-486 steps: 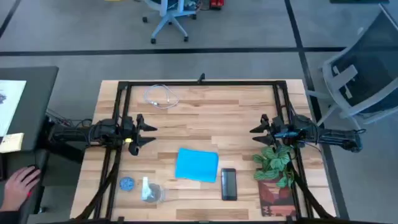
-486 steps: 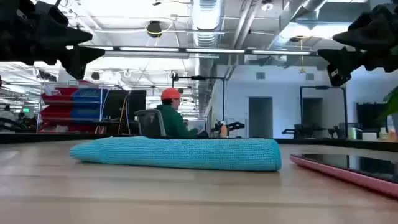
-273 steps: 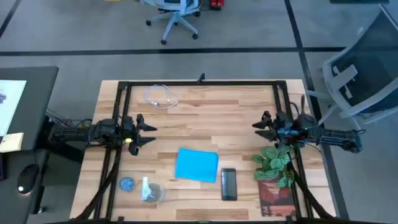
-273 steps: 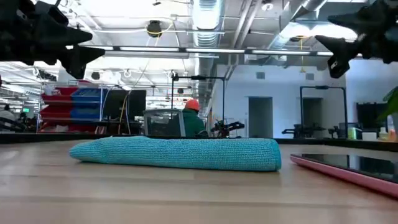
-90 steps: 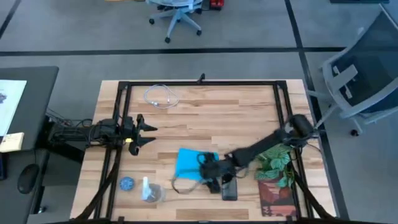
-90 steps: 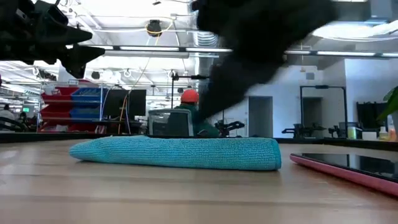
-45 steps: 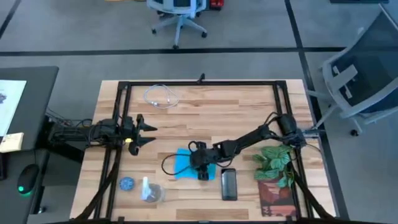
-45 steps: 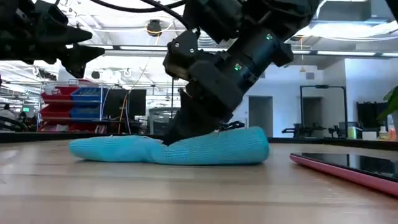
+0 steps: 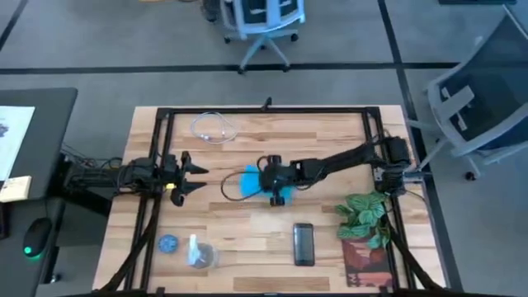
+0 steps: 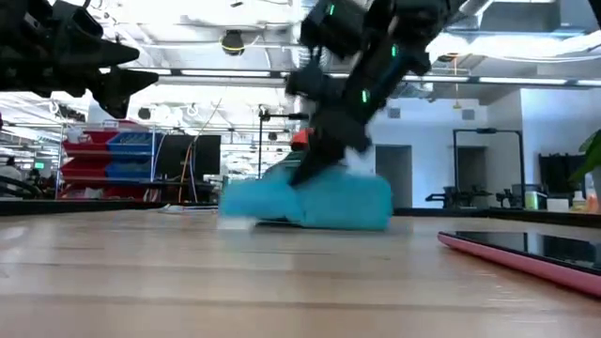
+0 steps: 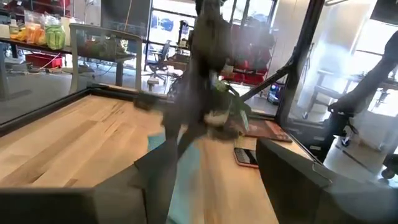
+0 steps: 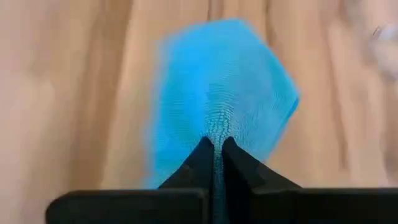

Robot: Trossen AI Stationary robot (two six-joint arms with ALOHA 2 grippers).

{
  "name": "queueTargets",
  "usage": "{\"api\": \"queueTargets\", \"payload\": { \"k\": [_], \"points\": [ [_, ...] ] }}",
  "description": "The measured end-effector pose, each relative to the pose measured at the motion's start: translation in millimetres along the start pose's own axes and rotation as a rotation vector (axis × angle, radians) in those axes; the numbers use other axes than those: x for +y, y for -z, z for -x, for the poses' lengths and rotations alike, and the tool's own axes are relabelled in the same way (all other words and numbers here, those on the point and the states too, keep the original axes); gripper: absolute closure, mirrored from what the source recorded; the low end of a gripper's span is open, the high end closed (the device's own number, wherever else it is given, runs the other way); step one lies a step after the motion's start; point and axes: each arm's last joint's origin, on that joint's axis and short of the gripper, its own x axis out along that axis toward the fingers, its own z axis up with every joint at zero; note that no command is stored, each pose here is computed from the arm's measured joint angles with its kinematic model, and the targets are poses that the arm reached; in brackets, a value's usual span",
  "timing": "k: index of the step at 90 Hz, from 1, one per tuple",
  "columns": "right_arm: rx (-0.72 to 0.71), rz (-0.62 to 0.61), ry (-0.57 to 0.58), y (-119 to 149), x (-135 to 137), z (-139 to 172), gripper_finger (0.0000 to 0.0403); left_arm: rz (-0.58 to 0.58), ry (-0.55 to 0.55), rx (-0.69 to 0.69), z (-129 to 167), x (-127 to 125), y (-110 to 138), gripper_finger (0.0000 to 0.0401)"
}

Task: Apply microfiber cloth
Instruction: Spray the front cellphone using the spray bottle

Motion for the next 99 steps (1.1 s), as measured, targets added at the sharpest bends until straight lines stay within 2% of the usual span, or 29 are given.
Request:
{"api": "queueTargets", "payload": {
  "k": [11,20,29,39,47,58,67,80,99],
  "points": [
    [0.036,0.009,-0.078,25.4,9.5,-10.6,0.0401,0.000,0.000,0.000,0.0,0.0,0.0,0.0205],
    [0.006,0.007,-0.075,34.5,10.6,-12.3,0.0396,0.000,0.000,0.000,0.0,0.0,0.0,0.0205],
    [0.037,-0.017,-0.076,42.1,5.7,-14.0,0.0376,0.000,0.001,0.000,0.0,-0.1,-0.1,0.0205],
    [0.020,-0.031,-0.095,37.5,1.0,-12.2,0.0323,0.000,0.000,0.000,0.0,0.0,-0.1,0.0205],
    [0.035,-0.026,-0.107,27.5,0.2,-2.2,0.0260,0.000,0.000,0.000,0.0,0.0,0.0,0.0205],
    [0.052,-0.017,-0.124,2.9,-0.2,28.9,0.0173,0.000,0.000,0.000,0.0,0.0,0.0,0.0205],
    [0.071,-0.054,-0.143,-10.1,5.7,60.9,0.0133,0.000,0.000,0.000,0.0,0.0,0.1,0.0205],
    [0.157,-0.144,-0.221,-6.5,40.3,99.3,0.0123,0.000,0.001,0.000,0.0,-0.1,-0.1,0.0205],
    [0.299,-0.240,-0.365,29.6,136.7,108.4,0.0141,0.000,0.000,0.000,0.0,0.0,-0.1,0.0205]
  ]
}}
